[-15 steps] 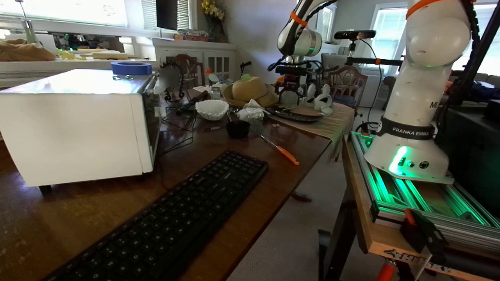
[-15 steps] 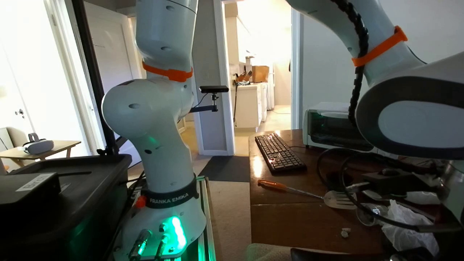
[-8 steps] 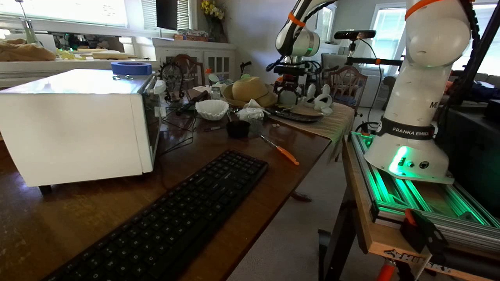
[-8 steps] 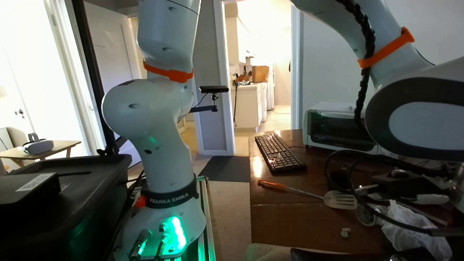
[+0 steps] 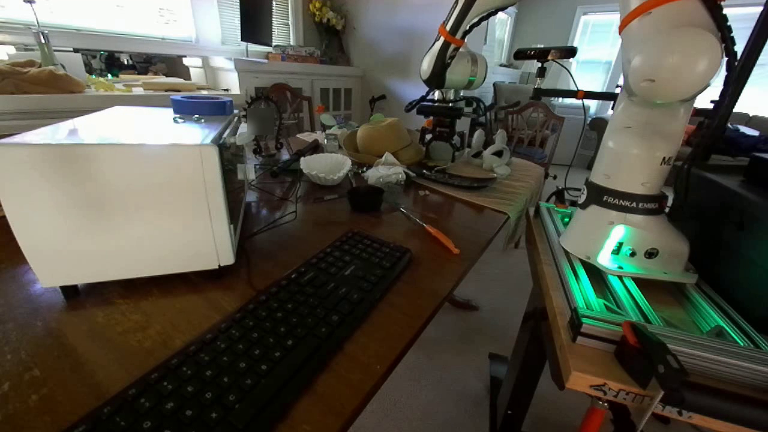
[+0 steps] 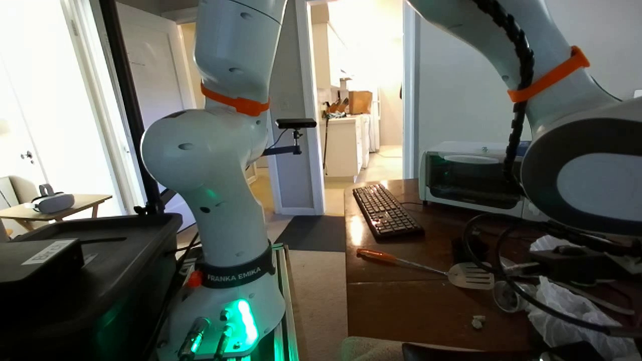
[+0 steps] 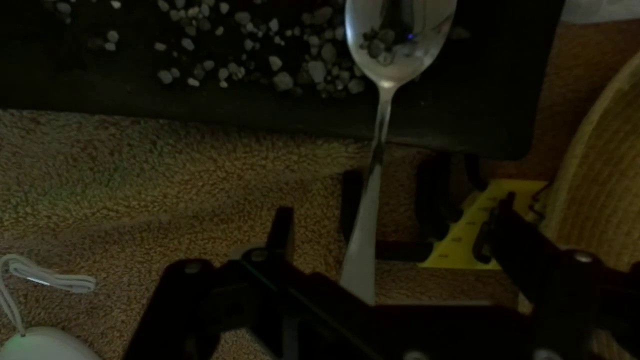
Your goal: Use the silver spoon to remove some contents from the black tray and place them in the black bowl.
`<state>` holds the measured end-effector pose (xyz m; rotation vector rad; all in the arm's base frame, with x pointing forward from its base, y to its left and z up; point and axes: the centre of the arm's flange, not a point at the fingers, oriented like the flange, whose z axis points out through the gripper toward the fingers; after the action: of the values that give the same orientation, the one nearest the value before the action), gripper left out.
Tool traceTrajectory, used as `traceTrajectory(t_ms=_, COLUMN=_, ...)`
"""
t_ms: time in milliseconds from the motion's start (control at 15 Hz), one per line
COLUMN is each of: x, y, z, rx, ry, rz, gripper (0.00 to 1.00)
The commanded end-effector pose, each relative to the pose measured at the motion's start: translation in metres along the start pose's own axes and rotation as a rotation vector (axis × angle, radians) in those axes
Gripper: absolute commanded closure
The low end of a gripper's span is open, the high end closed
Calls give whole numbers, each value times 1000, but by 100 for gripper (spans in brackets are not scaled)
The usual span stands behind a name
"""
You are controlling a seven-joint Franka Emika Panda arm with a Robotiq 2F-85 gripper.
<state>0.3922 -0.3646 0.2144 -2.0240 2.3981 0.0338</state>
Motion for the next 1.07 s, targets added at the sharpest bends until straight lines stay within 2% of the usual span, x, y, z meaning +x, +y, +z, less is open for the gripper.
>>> traceTrajectory(t_ms=0, x=-2, y=-6, z=7, rx=-6, ry=-7, rz=53, gripper=0)
traceTrajectory(t_ms=400, x=-9, y=-9, z=12, rx=-8, ry=-25, rz=73, gripper=0)
traceTrajectory(t_ms=467, x=-10, y=-10, z=14, rx=-8, ry=-25, rz=74, gripper=12)
traceTrajectory(t_ms=533, x=-11, y=-11, z=15, rx=-5, ry=-25, rz=74, gripper=8)
traceTrajectory(t_ms=600, x=-11, y=-12, z=17, rx=-2, ry=-27, rz=74, gripper=32)
traceTrajectory(t_ms=733, x=-12, y=-14, z=20, rx=-1, ry=-33, rz=75, gripper=35)
traceTrajectory(t_ms=867, x=-13, y=-15, z=23, rx=1, ry=-34, rz=76, gripper=50)
traceTrajectory(t_ms=933, x=-12, y=-16, z=24, rx=3, ry=-34, rz=75, gripper=53)
traceTrajectory(t_ms=1000, x=-12, y=-16, z=26, rx=5, ry=-33, rz=75, gripper=62)
